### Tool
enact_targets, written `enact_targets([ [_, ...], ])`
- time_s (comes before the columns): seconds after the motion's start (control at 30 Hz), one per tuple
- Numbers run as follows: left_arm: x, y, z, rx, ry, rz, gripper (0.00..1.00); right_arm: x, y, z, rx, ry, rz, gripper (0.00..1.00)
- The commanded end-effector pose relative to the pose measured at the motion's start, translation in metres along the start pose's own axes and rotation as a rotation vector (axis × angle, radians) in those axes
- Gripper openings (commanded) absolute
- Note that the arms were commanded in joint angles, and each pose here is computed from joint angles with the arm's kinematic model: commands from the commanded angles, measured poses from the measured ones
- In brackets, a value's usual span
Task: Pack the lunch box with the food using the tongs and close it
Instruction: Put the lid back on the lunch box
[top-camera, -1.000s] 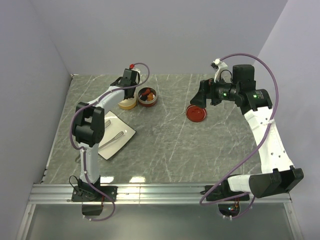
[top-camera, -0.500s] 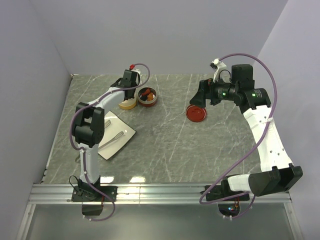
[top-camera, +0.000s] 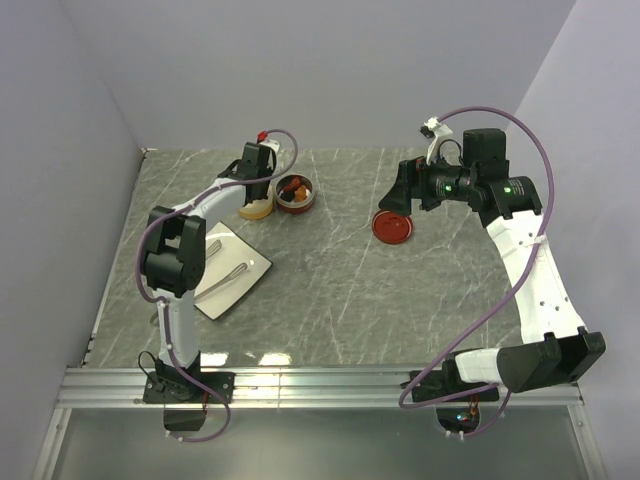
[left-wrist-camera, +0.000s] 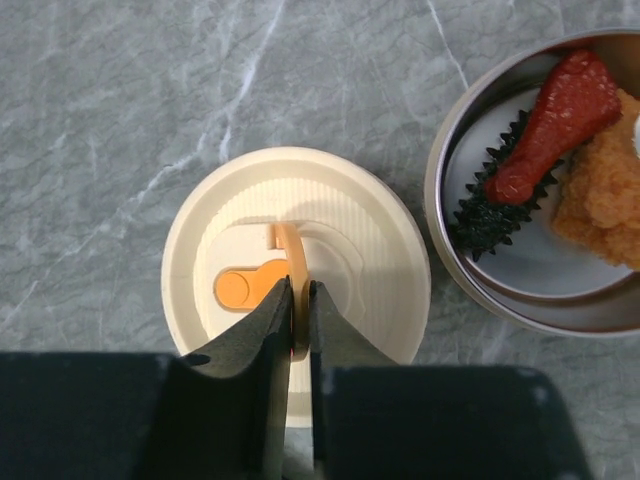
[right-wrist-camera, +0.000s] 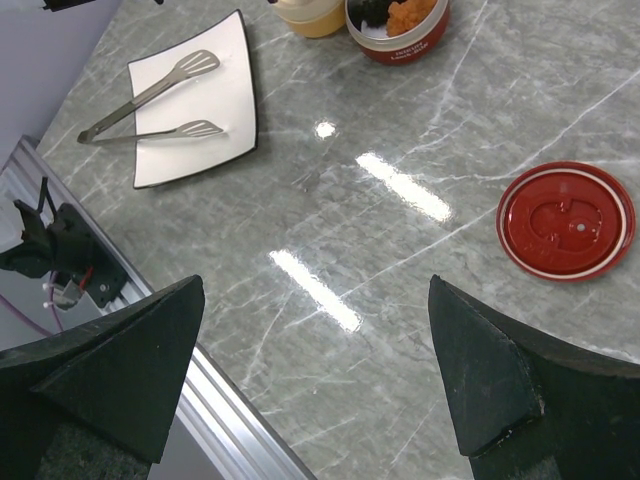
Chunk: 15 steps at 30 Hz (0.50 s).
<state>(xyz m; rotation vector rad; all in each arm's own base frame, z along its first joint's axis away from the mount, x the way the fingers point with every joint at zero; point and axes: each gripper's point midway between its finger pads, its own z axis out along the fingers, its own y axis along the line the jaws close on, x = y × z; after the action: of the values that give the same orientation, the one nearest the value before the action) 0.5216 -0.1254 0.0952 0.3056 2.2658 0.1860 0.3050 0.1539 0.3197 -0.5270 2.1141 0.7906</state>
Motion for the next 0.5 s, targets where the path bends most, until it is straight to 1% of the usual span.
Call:
enact_targets([
  [0.0,0.015,-0.018,-0.012,0.117,0.059,-0.017,0.17,-0.007,0.004,-0.005,-0.009,-0.023,-0.011,1.00],
  [0.07,0.012,-0.013,-0.014,0.116,0.059,-0.025,0.20,-0.008,0.004,-0.006,-0.008,-0.026,-0.011,1.00],
  [0.1,0.008,-0.012,-0.015,0.118,0.054,-0.065,0.21,-0.008,0.005,-0.006,-0.010,-0.027,-0.012,1.00],
  [0.2,0.001,-0.006,-0.019,0.125,0.040,-0.087,0.24,-0.008,0.004,-0.006,-0.009,-0.025,-0.009,1.00],
  [0.47,-0.009,0.009,-0.020,0.109,0.030,-0.118,0.24,-0.006,0.005,-0.006,-0.012,-0.023,-0.010,1.00],
])
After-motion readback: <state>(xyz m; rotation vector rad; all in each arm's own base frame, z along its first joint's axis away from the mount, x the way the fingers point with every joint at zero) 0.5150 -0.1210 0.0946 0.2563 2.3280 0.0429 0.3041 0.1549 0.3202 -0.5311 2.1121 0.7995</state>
